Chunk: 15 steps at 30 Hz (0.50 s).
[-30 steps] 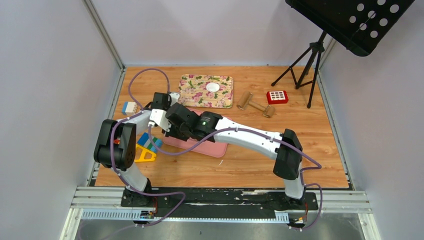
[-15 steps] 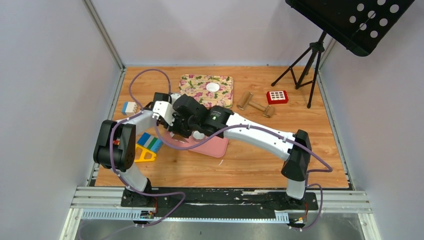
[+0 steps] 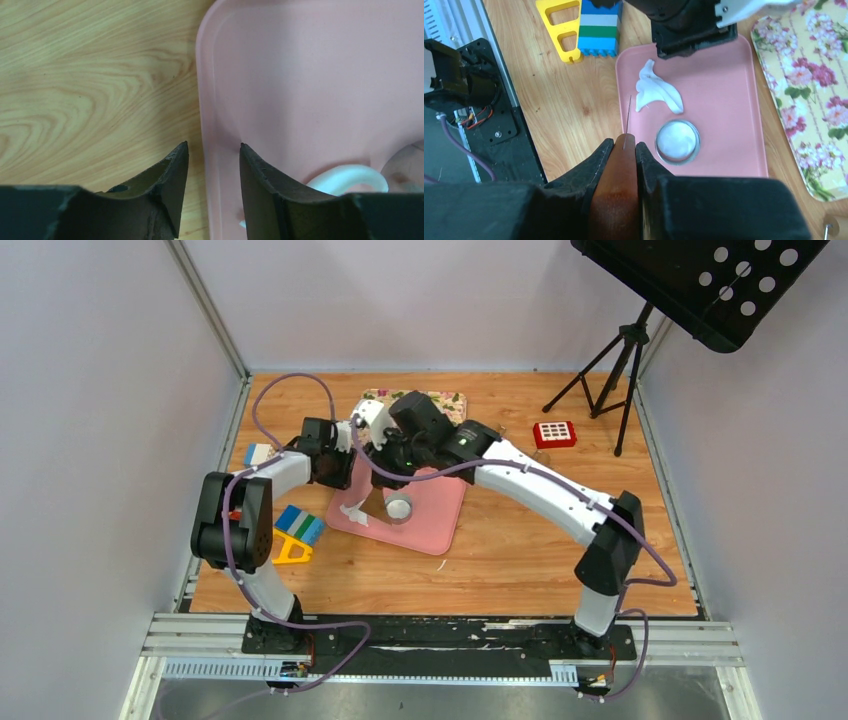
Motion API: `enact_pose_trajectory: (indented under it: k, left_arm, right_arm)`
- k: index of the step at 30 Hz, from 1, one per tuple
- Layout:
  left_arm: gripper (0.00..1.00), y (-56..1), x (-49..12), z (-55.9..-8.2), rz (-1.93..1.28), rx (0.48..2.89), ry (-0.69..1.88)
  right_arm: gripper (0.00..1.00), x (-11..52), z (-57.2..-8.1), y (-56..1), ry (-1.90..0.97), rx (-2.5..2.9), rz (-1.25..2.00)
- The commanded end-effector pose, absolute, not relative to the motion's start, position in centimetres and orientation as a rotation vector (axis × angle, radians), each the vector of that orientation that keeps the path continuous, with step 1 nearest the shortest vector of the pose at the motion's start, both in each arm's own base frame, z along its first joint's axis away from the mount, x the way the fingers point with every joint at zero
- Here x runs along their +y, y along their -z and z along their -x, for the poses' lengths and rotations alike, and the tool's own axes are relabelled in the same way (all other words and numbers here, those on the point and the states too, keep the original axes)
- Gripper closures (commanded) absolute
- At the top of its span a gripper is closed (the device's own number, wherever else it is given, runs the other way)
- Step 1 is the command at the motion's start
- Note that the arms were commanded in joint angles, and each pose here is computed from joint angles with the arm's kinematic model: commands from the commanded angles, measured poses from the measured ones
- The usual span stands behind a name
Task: Roll out the dumpling wrappers from the dough
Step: Remove the dumpling wrapper from the work surface.
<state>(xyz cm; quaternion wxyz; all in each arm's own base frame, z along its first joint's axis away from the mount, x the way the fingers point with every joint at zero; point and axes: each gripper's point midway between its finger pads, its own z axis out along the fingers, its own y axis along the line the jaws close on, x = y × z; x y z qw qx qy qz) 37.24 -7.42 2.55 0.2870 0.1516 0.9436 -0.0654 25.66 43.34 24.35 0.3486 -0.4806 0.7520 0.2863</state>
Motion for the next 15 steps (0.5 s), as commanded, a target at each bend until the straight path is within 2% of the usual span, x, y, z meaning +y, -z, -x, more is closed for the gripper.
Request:
enact_pose_trajectory:
  k: [1,9,15]
  left_arm:
    - [0.56,-3.3,-7.5,-38.7,-0.356,2.514,0.149]
    - [1.00,-2.0,-8.0,-37.7,-0.240,2.595,0.107]
    - [1.00,-1.3,-8.6,-36.4,-0.074,2.658,0.126]
  right_arm:
    - [1.00,40.5,-24.9,-31.7,-0.857,1.774,1.183]
    - [1.00,35.6,-27.7,-34.8,-0.822,1.746,1.032]
    - [1.00,34.4,-28.7,-34.8,-0.819,1.762,0.983]
